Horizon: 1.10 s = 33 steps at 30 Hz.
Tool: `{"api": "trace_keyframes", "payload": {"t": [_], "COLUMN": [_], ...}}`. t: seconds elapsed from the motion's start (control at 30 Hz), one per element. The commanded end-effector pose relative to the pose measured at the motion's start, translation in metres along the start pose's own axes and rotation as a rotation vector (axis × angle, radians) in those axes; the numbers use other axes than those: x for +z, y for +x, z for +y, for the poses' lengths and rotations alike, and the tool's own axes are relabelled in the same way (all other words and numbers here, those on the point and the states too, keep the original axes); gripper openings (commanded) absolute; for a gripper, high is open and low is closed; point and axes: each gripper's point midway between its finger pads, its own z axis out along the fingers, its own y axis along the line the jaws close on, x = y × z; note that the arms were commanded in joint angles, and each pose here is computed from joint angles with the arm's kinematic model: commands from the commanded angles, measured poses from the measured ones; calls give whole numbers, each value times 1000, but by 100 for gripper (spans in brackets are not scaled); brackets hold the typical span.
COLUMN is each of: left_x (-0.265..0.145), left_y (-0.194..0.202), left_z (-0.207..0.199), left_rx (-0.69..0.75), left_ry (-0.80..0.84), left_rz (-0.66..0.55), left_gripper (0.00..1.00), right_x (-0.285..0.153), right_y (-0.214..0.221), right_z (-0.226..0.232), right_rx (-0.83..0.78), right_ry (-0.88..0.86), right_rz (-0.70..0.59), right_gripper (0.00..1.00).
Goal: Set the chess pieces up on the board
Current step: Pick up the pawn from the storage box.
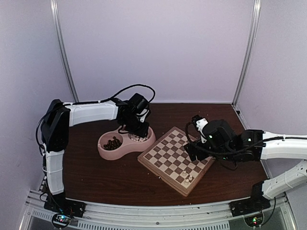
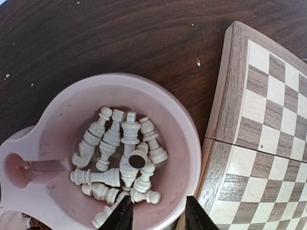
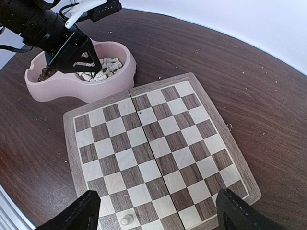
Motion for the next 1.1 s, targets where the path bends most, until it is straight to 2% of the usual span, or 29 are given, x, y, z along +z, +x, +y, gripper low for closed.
{"api": "trace_keyframes", "payload": {"t": [0.0, 0.73, 0.87, 0.97, 1.07], "left_x": [9, 55, 56, 52, 39], "left_y": [-10, -9, -6, -5, -10], "left_z": [9, 23, 20, 17, 11], "left_rx": [-4, -86, -90, -91, -91], "left_ry": [-15, -15, 2, 23, 53], "left_rz": [5, 125, 146, 152, 135], "left_gripper": [38, 37, 29, 20, 16], "right_x": [-3, -13, -13, -13, -13], "right_y": [2, 7, 9, 8, 8], "right_z": [-4, -10, -10, -10, -10], "right_rx": [12, 32, 32, 32, 30], "right_ry": [-1, -14, -11, -12, -12], "right_rz": [2, 1, 3, 3, 4], "right_gripper": [86, 86, 86, 85, 85]}}
